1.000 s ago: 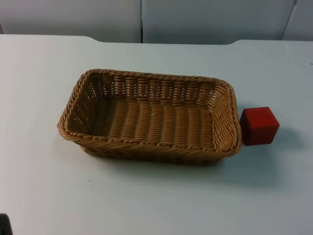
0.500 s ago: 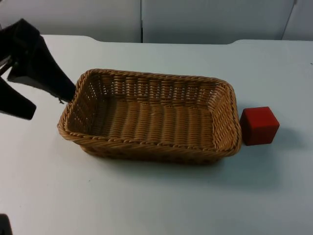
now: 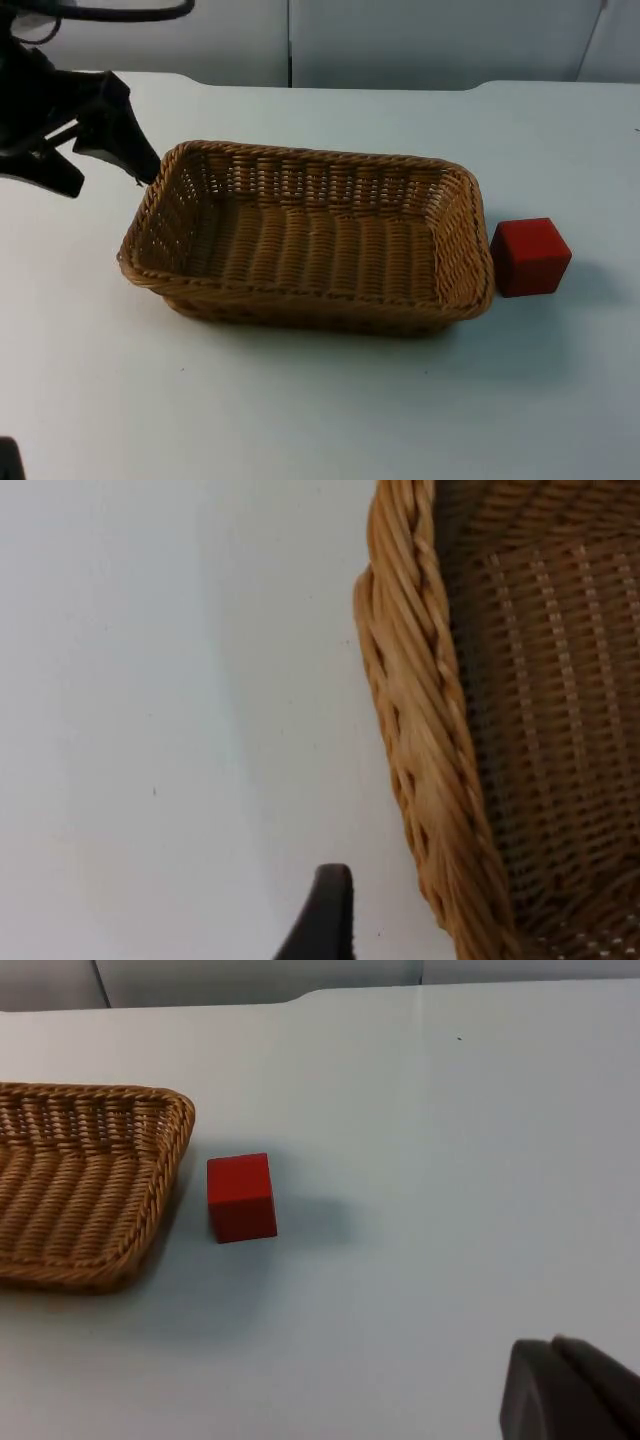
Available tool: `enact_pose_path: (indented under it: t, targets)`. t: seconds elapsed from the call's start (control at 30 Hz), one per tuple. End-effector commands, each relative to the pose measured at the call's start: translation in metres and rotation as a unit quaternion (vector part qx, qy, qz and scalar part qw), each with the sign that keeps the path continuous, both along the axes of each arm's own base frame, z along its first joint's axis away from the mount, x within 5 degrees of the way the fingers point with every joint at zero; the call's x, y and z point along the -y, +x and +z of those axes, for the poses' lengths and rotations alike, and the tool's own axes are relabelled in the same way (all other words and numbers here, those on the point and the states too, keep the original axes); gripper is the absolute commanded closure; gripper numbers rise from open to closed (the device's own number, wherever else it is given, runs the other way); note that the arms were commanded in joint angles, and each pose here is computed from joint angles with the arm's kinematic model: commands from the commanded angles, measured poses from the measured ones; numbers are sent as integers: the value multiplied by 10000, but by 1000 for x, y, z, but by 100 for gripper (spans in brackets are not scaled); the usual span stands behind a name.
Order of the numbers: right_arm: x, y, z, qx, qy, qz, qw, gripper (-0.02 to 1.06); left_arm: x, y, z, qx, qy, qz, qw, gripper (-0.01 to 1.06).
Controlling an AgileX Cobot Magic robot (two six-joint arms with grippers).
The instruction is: Pick up the basket with the left hand and place the cube into the basket with the right hand.
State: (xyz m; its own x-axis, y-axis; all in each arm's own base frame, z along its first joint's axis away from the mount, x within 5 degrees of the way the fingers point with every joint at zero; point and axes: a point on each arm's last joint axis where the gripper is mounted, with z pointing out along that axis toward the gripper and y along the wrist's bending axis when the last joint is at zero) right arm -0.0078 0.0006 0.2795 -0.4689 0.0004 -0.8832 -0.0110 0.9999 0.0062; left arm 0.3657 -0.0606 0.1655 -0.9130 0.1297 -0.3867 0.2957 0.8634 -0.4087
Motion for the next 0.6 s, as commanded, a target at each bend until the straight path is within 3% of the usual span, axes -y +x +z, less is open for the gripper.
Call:
enact_pose_path:
  t: [0.0, 0.1, 0.33, 0.4, 0.43, 0.5, 0.53, 0.57]
  targets:
    - [1, 1, -1, 32, -31, -14, 10000, 105, 10, 7, -9, 6, 60, -154, 9999, 26]
    - [1, 1, -1, 32, -31, -14, 10000, 105, 27, 15, -25, 8, 273, -468, 9985, 26]
    - [1, 1, -1, 32, -31, -14, 10000, 105, 40, 26, -61, -88, 508, -520, 9973, 29]
    - [1, 1, -1, 32, -31, -14, 10000, 105, 37, 29, -73, -81, 611, -379, 9974, 44]
    - [1, 1, -1, 32, -31, -14, 10000, 105, 37, 29, -73, -81, 611, -379, 9974, 44]
    - [1, 1, -1, 32, -31, -14, 10000, 105, 32, 32, -81, -107, 654, -89, 9978, 76]
    - [1, 1, -1, 32, -31, -14, 10000, 105, 28, 34, -81, -66, 670, 35, 9977, 98]
    - [1, 1, -1, 32, -31, -14, 10000, 105, 27, 36, -81, 0, 703, 65, 9975, 105]
